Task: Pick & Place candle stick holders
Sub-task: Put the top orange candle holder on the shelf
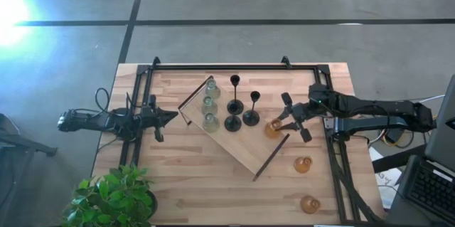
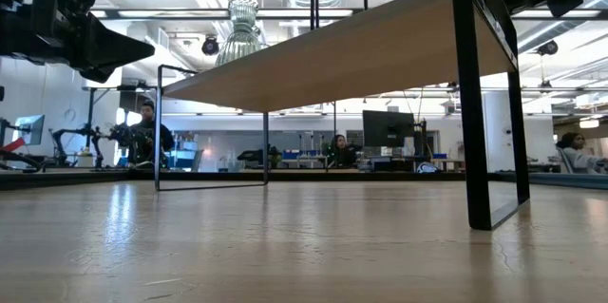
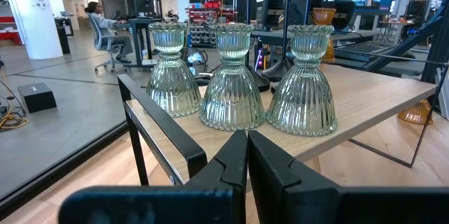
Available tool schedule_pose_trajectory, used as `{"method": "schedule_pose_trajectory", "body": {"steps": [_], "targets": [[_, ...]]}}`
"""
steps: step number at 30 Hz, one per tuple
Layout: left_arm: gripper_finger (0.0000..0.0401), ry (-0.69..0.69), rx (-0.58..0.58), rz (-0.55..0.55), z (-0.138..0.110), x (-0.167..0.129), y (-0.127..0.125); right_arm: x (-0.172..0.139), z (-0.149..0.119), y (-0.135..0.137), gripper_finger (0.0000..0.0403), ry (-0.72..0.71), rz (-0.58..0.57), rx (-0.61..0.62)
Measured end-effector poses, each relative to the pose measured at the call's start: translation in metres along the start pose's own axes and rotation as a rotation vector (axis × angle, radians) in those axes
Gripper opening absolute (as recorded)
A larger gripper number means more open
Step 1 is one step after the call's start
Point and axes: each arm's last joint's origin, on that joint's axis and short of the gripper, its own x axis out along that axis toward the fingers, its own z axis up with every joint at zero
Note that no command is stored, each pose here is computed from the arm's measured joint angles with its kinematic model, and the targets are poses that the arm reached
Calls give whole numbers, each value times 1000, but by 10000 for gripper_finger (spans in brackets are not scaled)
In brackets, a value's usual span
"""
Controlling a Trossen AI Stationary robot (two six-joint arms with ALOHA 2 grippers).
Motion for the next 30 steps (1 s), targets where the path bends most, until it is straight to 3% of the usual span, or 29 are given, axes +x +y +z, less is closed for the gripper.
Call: {"method": "schedule_pose_trajectory", "body": {"steps": [30], "targets": [[16, 0, 0, 0, 0, 0, 0, 10, -14, 9, 95, -41, 27, 65]]}}
